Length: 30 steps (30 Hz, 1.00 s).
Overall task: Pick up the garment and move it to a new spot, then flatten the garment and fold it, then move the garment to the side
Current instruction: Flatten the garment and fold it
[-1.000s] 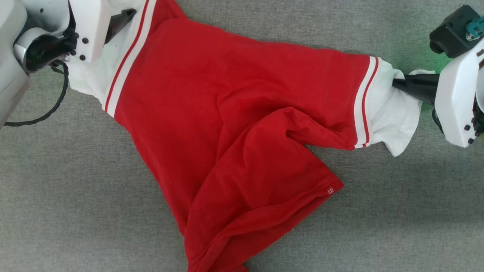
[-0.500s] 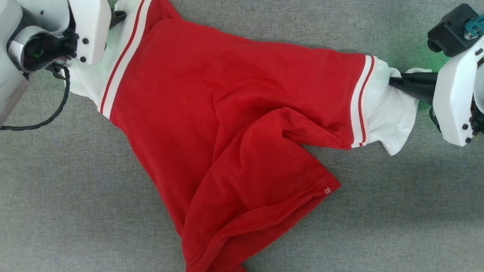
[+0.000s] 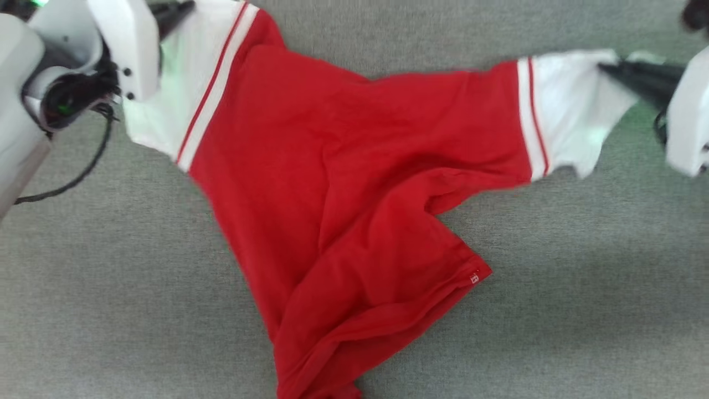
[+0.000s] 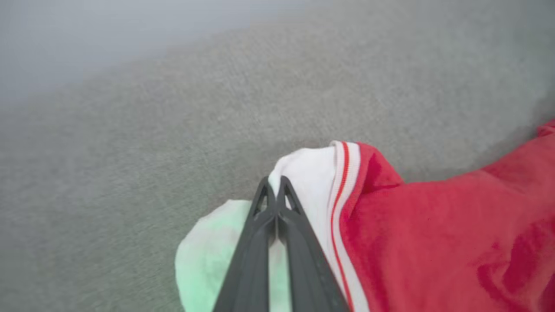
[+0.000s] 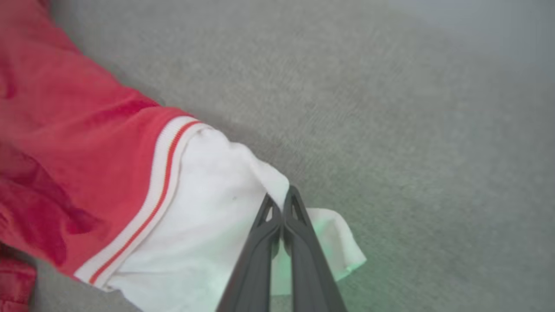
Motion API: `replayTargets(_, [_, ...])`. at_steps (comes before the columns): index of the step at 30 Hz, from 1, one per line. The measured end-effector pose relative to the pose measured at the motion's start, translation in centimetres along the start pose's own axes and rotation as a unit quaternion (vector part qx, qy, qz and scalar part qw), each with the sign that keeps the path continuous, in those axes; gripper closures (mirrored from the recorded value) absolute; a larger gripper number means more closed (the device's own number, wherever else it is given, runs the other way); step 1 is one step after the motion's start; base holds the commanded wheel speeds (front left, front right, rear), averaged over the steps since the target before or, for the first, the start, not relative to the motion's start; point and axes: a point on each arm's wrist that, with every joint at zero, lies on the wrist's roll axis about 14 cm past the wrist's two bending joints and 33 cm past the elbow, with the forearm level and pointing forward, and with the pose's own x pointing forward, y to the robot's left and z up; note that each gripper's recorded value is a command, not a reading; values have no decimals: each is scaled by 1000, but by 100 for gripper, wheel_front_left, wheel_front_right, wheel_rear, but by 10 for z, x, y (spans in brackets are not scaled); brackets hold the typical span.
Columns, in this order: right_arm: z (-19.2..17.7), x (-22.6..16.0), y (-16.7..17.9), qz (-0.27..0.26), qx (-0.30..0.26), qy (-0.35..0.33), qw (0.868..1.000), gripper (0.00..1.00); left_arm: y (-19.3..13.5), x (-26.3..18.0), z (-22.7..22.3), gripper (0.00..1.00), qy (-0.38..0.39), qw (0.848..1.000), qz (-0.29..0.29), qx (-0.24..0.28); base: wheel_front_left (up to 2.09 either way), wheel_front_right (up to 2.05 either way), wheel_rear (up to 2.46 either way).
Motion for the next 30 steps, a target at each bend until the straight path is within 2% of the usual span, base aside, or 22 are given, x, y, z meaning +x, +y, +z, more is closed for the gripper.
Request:
replayTargets(3, [43,-17,-16,-29,18,-77,996,100,7,-14,22,100,-56,998,16,-9,0,0,0])
replayTargets(7, [93,-37,-33,-56,57,-167,983,100,6,-29,55,100,-124,992,24,-11,0,0,0])
replayTargets(9, [115,-42,-37,-62,67,-197,976,100,6,-36,82,100,-176,984,27,-8,0,0,0])
replayTargets(12, [149,-49,-44,-73,76,-243,964,100,7,-51,130,100,-269,962,35,-12,0,0,0])
replayTargets(15, [184,-62,-54,-87,88,-292,948,100,-3,-58,162,100,-327,944,25,-33,0,0,0])
replayTargets(20, [244,-102,-83,-122,122,-393,903,100,8,-96,232,100,-445,893,48,-56,0,0,0])
replayTargets(23, [270,-125,-96,-140,133,-444,875,100,3,-117,267,100,-496,864,42,-74,0,0,0])
replayTargets(26, [279,-139,-105,-160,139,-471,856,100,1,-131,287,100,-521,849,40,-81,0,0,0])
replayTargets(28, [280,-140,-108,-168,138,-478,851,100,5,-143,297,100,-540,836,42,-89,0,0,0])
replayTargets(30, [277,-134,-106,-167,137,-473,854,100,4,-144,296,100,-544,833,40,-90,0,0,0])
